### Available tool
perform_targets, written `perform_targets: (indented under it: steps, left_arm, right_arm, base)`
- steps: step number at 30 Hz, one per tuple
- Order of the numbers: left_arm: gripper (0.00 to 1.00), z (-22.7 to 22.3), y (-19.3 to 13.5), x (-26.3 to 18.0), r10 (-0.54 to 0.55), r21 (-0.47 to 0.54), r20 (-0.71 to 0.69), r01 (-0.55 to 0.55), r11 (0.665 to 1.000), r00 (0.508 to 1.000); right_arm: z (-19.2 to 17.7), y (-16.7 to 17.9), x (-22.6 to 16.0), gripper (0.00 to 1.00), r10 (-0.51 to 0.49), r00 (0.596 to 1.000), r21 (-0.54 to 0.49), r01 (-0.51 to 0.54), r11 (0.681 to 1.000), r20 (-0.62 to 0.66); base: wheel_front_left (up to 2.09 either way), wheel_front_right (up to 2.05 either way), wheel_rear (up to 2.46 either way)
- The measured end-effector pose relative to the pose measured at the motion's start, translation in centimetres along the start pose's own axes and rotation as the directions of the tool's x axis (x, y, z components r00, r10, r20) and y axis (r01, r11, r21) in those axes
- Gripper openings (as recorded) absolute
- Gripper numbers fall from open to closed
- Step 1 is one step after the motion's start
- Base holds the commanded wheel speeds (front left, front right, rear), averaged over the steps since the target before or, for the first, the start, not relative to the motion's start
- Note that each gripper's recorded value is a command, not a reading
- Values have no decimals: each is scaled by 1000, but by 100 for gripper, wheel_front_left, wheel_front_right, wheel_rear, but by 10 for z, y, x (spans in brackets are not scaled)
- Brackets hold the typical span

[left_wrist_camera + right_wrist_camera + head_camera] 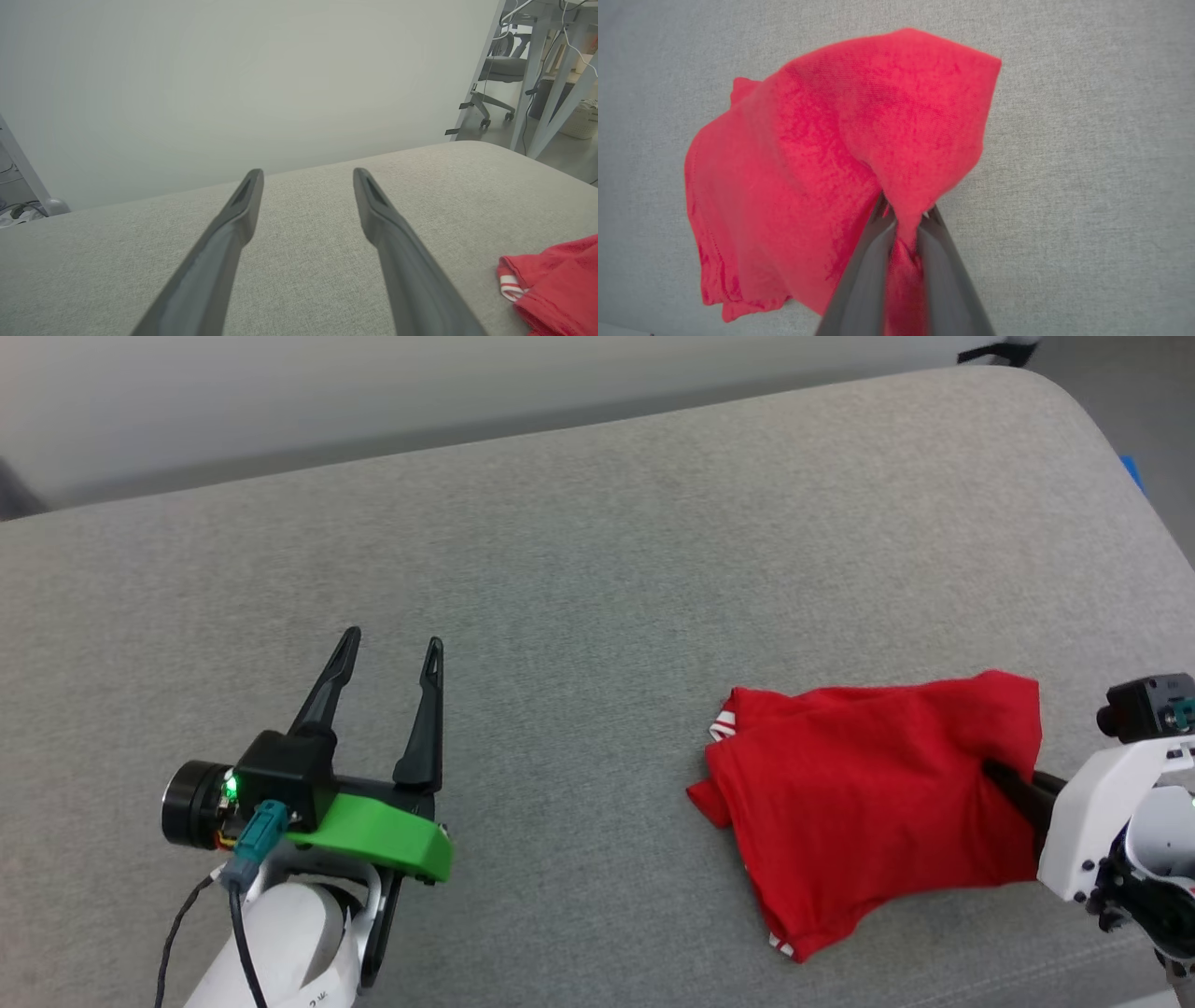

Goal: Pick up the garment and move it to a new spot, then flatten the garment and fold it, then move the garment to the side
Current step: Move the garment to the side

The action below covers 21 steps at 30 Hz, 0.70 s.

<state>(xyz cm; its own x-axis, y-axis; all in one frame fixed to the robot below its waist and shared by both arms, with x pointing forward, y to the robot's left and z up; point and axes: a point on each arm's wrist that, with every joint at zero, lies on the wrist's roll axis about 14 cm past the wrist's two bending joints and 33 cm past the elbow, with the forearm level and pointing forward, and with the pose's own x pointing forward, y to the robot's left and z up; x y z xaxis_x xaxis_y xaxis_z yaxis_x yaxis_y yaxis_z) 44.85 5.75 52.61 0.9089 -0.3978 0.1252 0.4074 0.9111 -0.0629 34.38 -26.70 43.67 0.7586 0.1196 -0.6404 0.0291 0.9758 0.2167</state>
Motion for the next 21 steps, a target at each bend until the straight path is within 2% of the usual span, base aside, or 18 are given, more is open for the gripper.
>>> perform_targets:
  steps: [7, 9, 13, 21]
  left_arm:
    - [100, 0, -56, 44, -199, -30, 27, 200, 979, 980]
    - [100, -2, -64, 54, -227, -36, 34, 229, 973, 973]
    - [100, -10, -73, 69, -272, -59, 36, 274, 960, 962]
    - [100, -32, -70, 86, -302, -93, 22, 303, 948, 953]
  right_arm:
    - [24, -69, -8, 0, -194, 979, -15, 195, 981, 55]
    - [32, -93, -11, 0, -261, 963, -34, 263, 964, 63]
    - [50, -145, -15, 0, -404, 912, -56, 408, 911, 69]
    - [80, -193, 8, 0, -532, 841, -77, 539, 839, 99]
  base:
    - [0, 0, 0]
    - [0, 0, 0]
    - [0, 0, 0]
    - [0, 0, 0]
